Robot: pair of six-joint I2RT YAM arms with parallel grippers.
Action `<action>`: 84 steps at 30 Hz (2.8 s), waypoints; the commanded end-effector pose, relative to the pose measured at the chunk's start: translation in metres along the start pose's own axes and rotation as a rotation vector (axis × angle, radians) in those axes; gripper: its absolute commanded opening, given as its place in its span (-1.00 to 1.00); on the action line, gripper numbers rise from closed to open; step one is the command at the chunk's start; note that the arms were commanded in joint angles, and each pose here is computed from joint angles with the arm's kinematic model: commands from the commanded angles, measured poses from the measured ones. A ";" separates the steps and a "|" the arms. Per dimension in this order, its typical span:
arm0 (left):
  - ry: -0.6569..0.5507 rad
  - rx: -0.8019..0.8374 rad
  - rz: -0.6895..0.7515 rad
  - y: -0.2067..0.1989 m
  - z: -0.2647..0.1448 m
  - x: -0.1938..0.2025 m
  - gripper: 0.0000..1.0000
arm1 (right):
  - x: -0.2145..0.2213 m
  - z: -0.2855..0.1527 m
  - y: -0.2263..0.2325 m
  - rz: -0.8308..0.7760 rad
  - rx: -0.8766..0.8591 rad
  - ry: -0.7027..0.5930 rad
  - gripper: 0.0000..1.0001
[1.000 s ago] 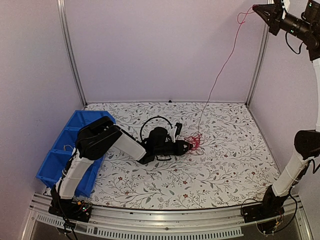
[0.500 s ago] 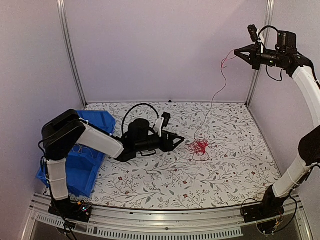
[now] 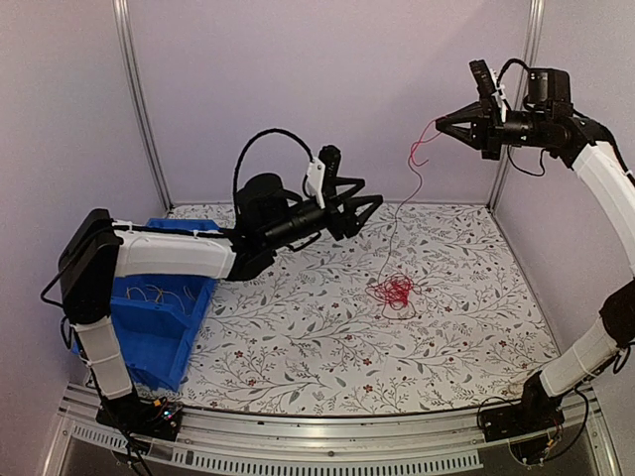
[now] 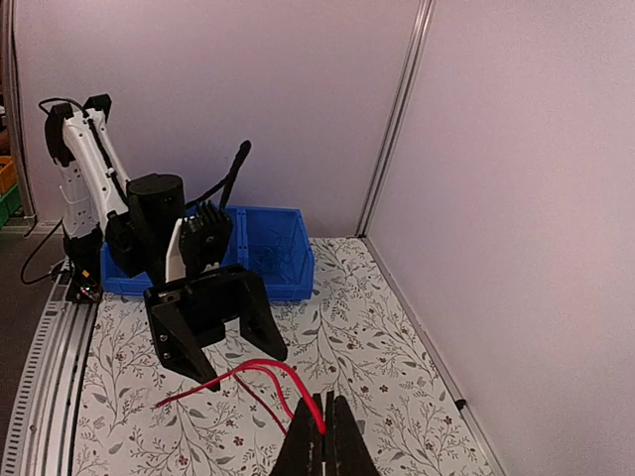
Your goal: Untangle the cables
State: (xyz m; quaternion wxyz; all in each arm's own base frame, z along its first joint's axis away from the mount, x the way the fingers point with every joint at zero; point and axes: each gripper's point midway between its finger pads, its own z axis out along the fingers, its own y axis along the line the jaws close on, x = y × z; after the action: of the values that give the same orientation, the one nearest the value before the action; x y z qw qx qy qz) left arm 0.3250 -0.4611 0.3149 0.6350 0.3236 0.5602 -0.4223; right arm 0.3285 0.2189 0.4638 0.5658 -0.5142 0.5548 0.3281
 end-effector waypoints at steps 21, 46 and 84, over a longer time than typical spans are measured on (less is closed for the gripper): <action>-0.152 0.254 -0.021 -0.052 0.035 -0.060 -1.00 | 0.040 0.040 0.036 0.054 -0.096 0.047 -0.67; -0.296 -0.126 -0.003 0.001 -0.020 -0.157 -1.00 | 0.321 0.130 0.101 0.390 -0.185 0.454 0.71; -0.536 -0.888 0.358 0.029 -0.278 -0.473 -1.00 | 0.437 0.102 0.054 0.589 0.054 0.782 -0.33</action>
State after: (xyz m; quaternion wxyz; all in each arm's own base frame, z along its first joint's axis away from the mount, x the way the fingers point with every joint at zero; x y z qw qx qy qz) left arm 0.2363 -0.1658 0.7196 0.8833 0.0384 0.4413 -0.1534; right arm 0.3681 0.2621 0.0390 0.2345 -0.4285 0.8241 0.2868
